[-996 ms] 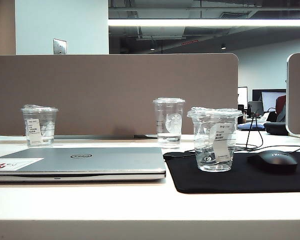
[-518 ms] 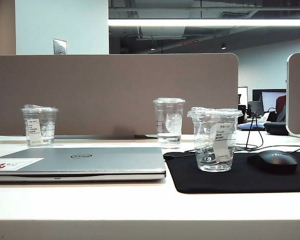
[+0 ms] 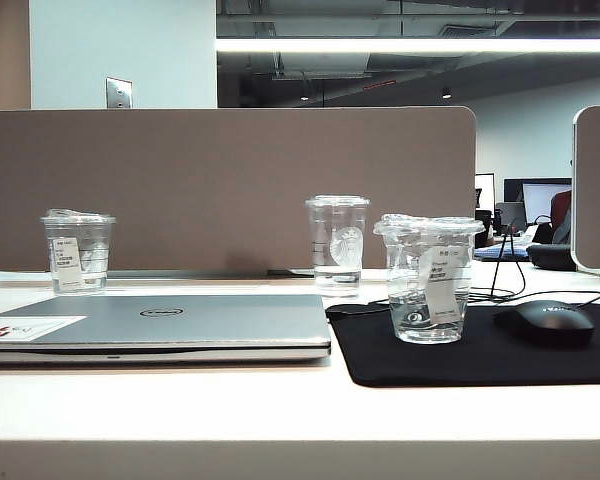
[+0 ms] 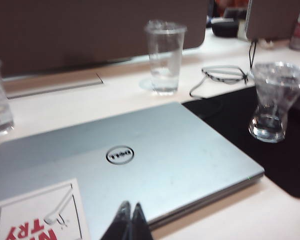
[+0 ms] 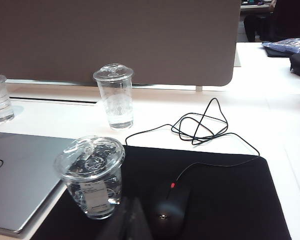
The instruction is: Pick up the coffee cup on the middle and place it on the right side of the laptop.
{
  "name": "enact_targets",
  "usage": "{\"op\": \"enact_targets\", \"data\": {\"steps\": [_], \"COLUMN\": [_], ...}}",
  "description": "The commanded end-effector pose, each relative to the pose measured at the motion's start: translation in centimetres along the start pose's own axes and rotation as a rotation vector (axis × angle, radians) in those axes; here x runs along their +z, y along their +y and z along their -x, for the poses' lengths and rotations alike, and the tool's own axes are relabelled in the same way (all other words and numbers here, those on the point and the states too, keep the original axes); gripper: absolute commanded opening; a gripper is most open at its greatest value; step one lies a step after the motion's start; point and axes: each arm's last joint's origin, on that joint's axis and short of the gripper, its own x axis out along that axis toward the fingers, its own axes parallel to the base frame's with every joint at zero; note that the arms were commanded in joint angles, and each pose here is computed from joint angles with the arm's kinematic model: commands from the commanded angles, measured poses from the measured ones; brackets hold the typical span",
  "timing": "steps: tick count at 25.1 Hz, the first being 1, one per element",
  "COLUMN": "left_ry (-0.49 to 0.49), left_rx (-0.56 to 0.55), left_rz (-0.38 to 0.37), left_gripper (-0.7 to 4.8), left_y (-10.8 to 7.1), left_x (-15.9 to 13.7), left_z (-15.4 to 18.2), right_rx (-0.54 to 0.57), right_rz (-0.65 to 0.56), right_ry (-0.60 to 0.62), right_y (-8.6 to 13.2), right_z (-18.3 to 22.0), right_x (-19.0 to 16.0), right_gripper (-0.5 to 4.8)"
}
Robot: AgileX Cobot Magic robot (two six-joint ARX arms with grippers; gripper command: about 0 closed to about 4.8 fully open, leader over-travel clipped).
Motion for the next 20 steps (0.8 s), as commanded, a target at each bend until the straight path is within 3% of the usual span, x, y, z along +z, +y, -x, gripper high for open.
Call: {"op": "enact_targets", "data": {"steps": [1, 5, 12, 16, 20], "left_ry": [-0.020, -0.017, -0.004, -0.005, -0.008], "left_rx": [0.004, 0.007, 0.153, 0.234, 0.368], "left_rz": [-0.072, -0.091, -0.114, -0.083, -0.003], "left_gripper": [-0.06, -0.06, -0.06, -0.06, -0.06], "left_y": [0.0, 0.0, 1.7, 3.2, 5.3], "left_x": [0.3, 0.2, 0.2, 0.2, 0.1], "left_z": [0.0, 0.0, -0.2, -0.2, 0.2], "right_rx": [0.043, 0.043, 0.039, 0.035, -0.004], "right_rz": [0.007, 0.007, 0.007, 0.006, 0.039], "right_ry": [-0.040, -0.046, -0.051, -0.037, -0.009], "right_y": [0.0, -0.1, -0.3, -0.4, -0.6], "right_z": [-0.9, -1.7, -2.9, -3.3, -3.7], "right_x": [-1.0, -2.5, -5.0, -6.2, -7.6], "right_gripper": [-0.05, -0.06, -0.05, -0.05, -0.05]}}
